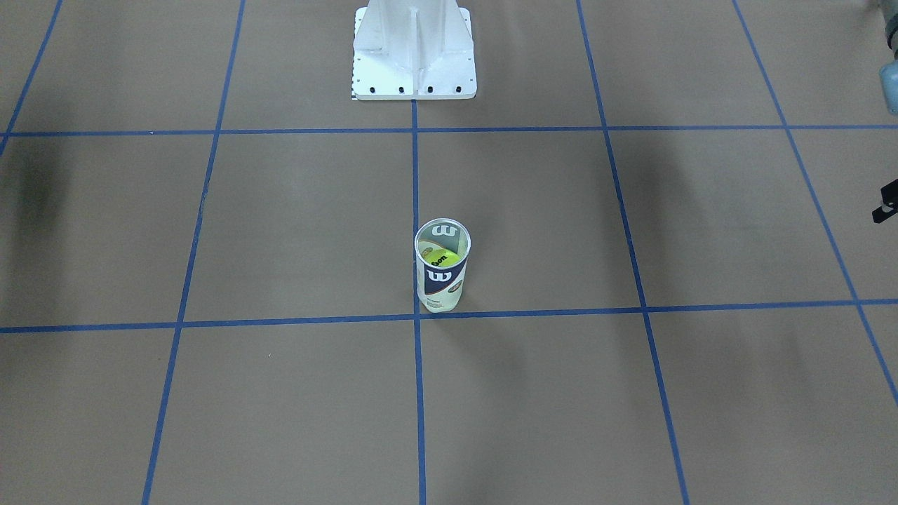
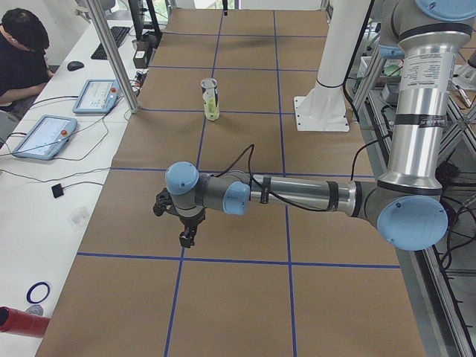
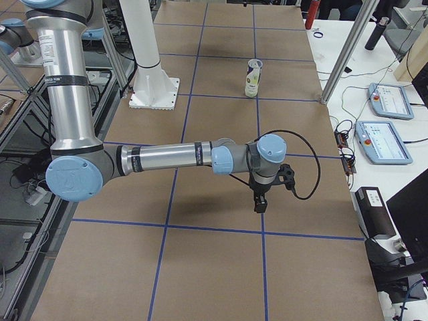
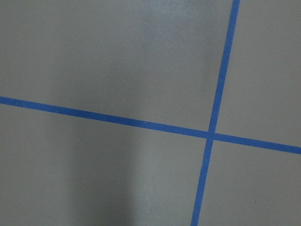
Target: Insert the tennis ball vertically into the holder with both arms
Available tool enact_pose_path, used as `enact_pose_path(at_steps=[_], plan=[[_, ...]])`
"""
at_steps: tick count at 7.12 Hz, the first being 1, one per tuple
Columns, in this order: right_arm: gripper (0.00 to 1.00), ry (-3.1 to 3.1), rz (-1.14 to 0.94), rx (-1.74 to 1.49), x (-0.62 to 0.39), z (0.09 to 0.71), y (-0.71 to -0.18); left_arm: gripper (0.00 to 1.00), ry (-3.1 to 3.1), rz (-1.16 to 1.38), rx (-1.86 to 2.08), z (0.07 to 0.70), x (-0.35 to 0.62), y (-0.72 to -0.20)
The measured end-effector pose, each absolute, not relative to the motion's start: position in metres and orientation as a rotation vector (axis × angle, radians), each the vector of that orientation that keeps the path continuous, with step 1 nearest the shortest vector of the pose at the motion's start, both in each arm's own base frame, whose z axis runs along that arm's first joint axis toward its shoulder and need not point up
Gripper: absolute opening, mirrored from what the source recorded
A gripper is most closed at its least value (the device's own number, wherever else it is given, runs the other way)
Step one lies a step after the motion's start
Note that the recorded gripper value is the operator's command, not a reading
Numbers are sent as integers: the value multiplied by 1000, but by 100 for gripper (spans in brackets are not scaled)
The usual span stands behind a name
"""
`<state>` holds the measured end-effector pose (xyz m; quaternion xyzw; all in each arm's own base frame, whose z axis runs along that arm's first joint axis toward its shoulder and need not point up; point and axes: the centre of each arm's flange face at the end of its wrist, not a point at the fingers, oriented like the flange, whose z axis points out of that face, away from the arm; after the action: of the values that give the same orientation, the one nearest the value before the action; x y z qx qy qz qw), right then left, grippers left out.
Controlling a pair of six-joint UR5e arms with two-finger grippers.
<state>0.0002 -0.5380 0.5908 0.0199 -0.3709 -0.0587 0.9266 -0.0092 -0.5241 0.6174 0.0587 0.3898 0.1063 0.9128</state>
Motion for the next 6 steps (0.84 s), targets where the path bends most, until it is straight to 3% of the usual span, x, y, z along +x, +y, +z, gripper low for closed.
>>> enact_pose_path(at_steps=[2, 6], plan=[[100, -760, -86, -11, 19, 563, -517, 100, 803, 182, 92, 617, -28, -520], [100, -796, -132, -41, 41, 601, -493, 100, 800, 169, 82, 621, -34, -518]])
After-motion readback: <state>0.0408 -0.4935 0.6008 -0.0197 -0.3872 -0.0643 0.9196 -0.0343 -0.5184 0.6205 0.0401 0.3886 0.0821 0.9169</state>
